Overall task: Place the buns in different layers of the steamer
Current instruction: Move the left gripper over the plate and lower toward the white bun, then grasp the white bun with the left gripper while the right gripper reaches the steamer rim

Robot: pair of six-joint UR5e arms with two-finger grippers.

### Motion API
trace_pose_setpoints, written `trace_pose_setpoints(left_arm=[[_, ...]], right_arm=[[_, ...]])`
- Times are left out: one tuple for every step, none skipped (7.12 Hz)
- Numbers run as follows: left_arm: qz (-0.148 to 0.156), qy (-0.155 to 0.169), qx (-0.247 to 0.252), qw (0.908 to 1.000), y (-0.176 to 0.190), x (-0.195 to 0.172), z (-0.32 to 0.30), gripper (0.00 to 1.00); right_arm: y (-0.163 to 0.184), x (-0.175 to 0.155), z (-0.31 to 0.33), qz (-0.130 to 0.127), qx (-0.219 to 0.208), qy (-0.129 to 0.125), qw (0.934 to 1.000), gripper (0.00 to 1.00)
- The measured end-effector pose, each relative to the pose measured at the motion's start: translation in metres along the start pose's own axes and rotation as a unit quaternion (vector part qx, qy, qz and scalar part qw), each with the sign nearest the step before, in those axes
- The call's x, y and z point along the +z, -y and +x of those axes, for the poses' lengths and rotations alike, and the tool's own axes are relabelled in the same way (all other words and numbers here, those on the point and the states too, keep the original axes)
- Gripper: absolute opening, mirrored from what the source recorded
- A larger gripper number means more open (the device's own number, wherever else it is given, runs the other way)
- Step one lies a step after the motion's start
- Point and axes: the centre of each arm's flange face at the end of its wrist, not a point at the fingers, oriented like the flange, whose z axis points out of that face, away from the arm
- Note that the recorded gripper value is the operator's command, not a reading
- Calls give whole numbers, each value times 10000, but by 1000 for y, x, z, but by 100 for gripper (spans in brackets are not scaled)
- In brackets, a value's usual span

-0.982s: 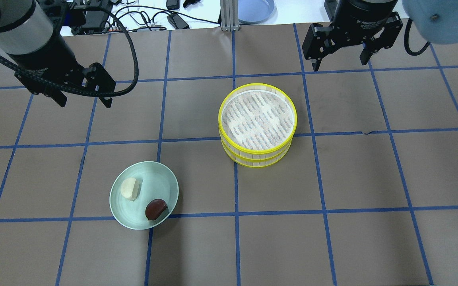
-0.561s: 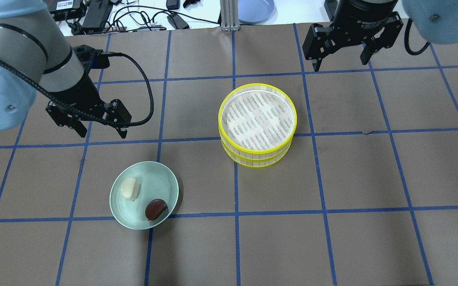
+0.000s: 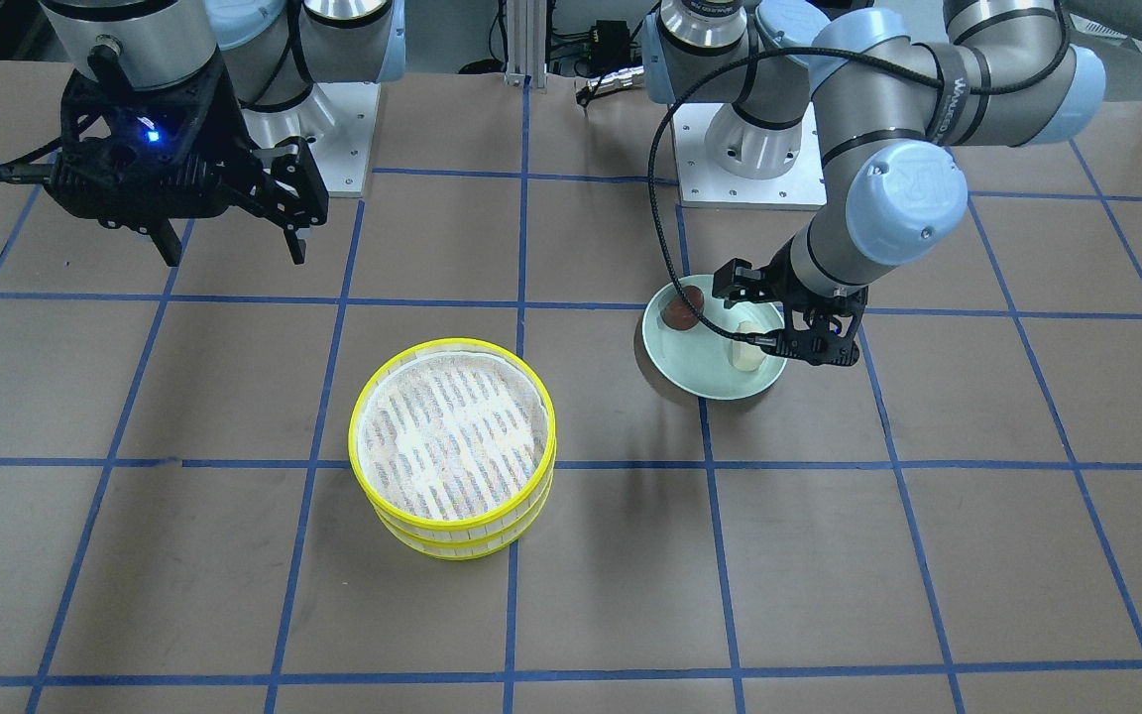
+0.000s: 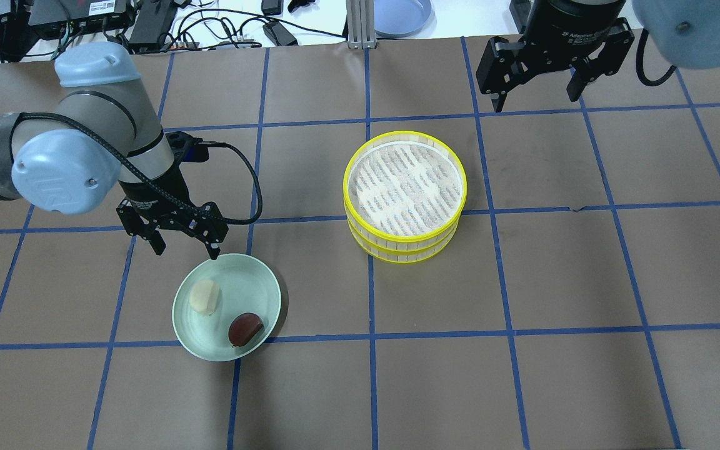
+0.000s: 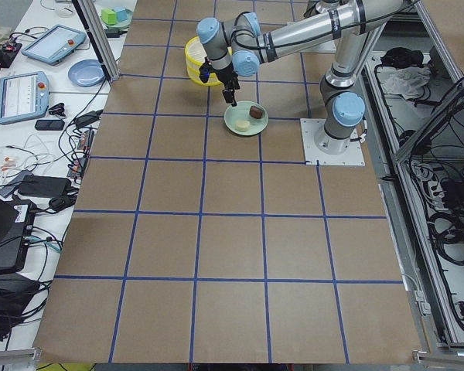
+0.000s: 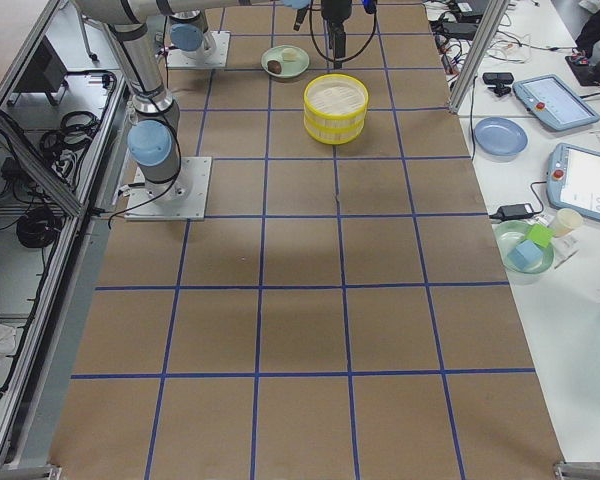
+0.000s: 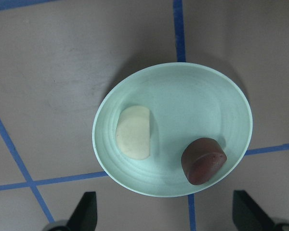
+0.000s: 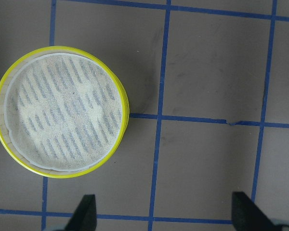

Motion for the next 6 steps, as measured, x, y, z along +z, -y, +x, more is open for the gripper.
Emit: trace_pose_setpoints(left_arm=[[-165,-26,6,9999,8,14,-3,100],[-318,-79,-33,9995,15,28,-8,100],[-443,-147,-92,9989,21,43,-16,98],[-507,-190,-118,9985,26,60,-20,98],[-553,-214,-131,9982,31,74,-22,98],[-615,-238,-142,9977,36,85,-24,92]], right_arm=[[0,0,0,0,0,8,10000,100],[0,0,-1,-3,0,14,10000,100],[0,1,-1,-12,-2,4,10000,100],[-1,4,-1,-39,-4,-9,10000,100],[-2,12,-1,-97,12,6,10000,100],[-2,33,-3,-139,85,26,9999,100]])
